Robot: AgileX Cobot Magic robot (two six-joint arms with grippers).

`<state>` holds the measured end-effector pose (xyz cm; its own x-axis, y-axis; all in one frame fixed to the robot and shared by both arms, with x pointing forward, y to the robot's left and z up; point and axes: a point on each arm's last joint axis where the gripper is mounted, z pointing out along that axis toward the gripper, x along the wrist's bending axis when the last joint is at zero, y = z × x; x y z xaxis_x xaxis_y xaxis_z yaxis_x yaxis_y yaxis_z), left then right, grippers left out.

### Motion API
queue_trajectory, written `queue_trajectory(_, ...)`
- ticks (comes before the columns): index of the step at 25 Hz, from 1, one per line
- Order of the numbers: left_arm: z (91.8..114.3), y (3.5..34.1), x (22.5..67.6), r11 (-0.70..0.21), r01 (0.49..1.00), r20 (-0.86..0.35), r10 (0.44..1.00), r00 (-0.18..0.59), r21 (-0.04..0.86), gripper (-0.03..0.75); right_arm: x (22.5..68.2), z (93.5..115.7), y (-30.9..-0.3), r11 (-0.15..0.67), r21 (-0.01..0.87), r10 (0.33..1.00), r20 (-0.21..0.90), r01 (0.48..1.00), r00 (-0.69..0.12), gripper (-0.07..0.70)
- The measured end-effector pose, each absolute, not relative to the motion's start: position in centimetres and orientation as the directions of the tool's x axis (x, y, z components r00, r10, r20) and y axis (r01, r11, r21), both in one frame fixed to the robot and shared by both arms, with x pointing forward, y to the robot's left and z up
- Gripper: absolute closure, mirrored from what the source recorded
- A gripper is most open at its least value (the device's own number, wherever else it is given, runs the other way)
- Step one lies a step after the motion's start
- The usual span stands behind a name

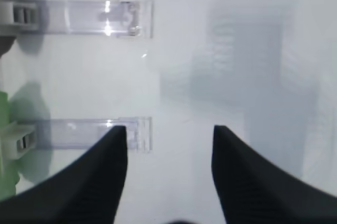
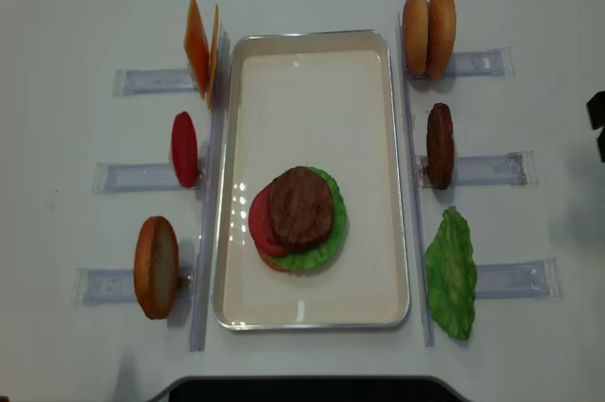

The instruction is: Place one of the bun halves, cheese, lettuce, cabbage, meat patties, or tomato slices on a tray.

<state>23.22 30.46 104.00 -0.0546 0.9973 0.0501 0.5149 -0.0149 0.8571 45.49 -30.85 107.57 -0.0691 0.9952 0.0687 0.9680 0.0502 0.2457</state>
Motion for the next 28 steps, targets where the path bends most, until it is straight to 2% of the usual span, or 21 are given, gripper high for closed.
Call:
queue_trajectory(10,104.0,30.5,23.2,-0.015,0.515,0.050,0.997,-0.055,0.857,0.716,42.1,110.6,-31.0,-0.011,0.427,0.998,0.060,0.904,-0.016,0.307)
queue_trajectory(14,104.0,30.5,23.2,-0.015,0.515,0.050,0.997,-0.055,0.857,0.716,38.0,111.3,-30.6,-0.010,0.550,0.999,0.042,0.835,-0.016,0.316)
queue_trajectory(16,104.0,30.5,23.2,-0.015,0.515,0.050,0.997,-0.055,0.857,0.716,35.0,111.7,-30.2,-0.004,0.623,0.999,0.030,0.782,-0.019,0.318)
queue_trajectory(23,104.0,30.5,23.2,-0.015,0.515,0.050,0.997,-0.055,0.857,0.716,28.7,109.1,-29.4,0.006,0.736,1.000,0.010,0.677,-0.020,0.328)
queue_trajectory(28,104.0,30.5,23.2,-0.015,0.515,0.050,0.997,-0.055,0.857,0.716,26.2,106.5,-29.1,-0.012,0.777,1.000,0.020,0.629,-0.006,0.377)
